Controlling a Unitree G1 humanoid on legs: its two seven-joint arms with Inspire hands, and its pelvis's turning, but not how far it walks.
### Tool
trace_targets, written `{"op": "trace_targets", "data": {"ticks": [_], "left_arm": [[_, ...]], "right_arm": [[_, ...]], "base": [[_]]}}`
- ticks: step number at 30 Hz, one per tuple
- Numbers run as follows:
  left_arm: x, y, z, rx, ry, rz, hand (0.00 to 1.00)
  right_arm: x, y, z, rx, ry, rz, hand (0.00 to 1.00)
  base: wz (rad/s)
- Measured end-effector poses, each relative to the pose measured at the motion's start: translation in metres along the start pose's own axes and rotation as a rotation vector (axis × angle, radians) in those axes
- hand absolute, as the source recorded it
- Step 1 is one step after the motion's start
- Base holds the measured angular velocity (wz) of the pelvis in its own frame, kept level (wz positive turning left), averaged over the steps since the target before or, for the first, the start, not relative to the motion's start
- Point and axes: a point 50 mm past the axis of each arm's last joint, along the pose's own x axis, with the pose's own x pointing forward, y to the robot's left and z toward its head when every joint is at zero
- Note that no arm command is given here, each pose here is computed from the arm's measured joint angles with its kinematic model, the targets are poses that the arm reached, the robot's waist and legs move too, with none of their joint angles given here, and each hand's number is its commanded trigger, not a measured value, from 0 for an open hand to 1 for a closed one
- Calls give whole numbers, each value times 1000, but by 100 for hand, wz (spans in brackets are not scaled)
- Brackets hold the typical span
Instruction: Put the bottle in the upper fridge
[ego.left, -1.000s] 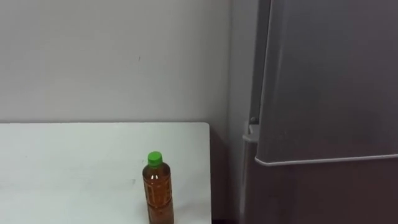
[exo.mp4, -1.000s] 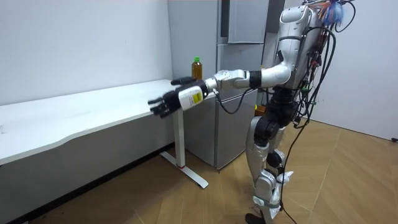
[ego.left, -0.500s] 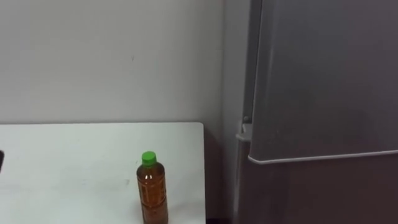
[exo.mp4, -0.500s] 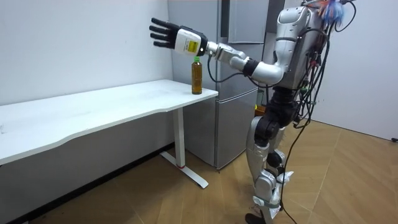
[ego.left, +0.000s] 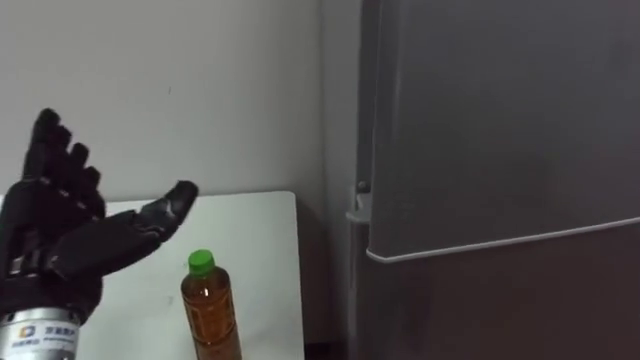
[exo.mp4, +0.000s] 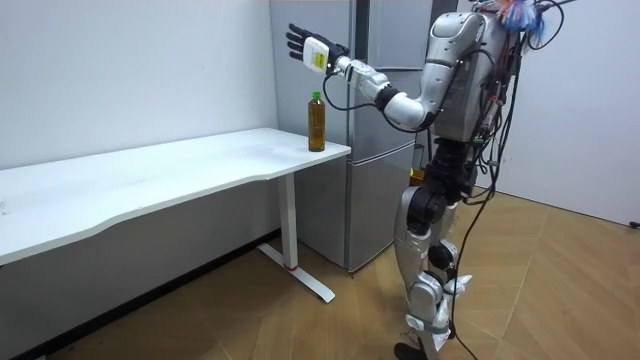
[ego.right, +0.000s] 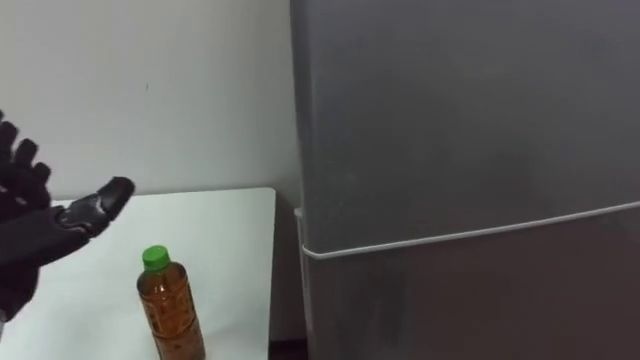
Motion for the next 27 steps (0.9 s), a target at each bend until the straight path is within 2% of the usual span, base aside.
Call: {"op": "trace_targets", "data": {"ticks": [6,12,27], "left_arm": [[8,-32,10,-95,-38,-175,0],[7,-59,4,-170,3,-356,0],[-4,-89,-10,-262,119,-563,0]], "right_arm": [[0,1,2,-8,13,18,0],[0,2,3,-32,25,27,0],[2,7,9,-77,36,20,0]], "base": [[0],[-3],[-2]]}}
